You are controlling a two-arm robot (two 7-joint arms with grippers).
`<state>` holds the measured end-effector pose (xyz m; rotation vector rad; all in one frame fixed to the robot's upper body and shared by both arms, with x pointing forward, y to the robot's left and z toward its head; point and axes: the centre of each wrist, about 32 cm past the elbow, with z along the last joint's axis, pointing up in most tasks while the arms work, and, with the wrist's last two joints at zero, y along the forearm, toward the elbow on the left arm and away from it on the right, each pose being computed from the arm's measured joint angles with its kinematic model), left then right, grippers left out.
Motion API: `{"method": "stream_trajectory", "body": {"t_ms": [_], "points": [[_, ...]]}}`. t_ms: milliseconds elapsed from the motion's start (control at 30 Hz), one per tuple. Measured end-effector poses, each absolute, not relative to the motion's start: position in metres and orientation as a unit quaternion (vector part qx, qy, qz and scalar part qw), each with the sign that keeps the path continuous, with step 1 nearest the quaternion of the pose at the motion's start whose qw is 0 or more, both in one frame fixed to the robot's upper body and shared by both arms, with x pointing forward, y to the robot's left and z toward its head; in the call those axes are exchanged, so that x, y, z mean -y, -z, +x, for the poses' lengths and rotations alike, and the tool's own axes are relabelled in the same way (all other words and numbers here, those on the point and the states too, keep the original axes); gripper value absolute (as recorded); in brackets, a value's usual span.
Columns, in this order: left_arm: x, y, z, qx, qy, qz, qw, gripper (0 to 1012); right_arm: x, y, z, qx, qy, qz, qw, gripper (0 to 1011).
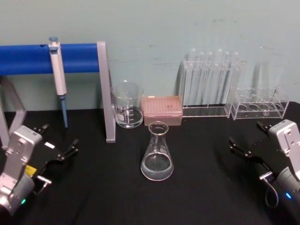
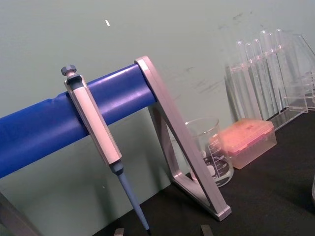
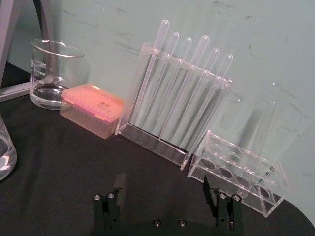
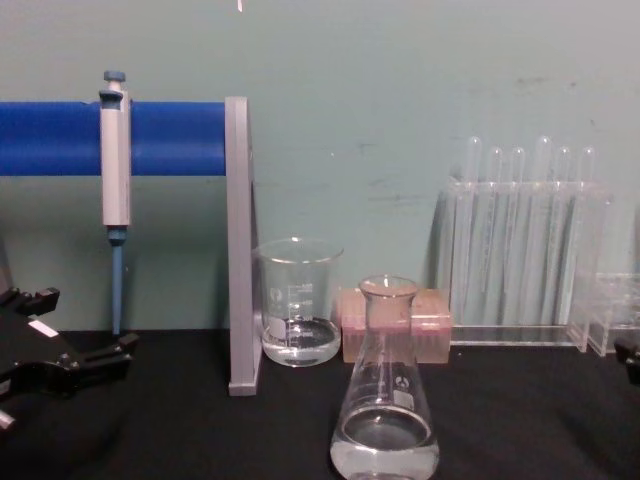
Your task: Grasp the erlenmeyer flask with one hand, shake it three times, then place it back.
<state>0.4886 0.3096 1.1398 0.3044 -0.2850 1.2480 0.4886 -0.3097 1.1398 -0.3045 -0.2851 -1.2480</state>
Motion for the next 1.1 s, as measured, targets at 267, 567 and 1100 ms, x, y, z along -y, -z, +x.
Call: {"method": "stream_trajectory", "body": {"t_ms": [267, 567, 1100], "points": [[-0.310, -1.140, 0.489, 0.132, -0.580, 0.141, 0.791, 1001, 0.310, -1.140, 0.489, 0.132, 0.580, -0.141, 0.791, 1000], [-0.310, -1.140, 0.489, 0.132, -0.580, 0.141, 0.791, 1001, 0.316, -1.141, 0.494, 0.137, 0.566, -0.143, 0.801, 1000], [-0.310, -1.140, 0.489, 0.132, -0.580, 0.142, 0.791, 1001, 0.331, -1.152, 0.490, 0.104, 0.516, -0.091, 0.845, 1000]]}}
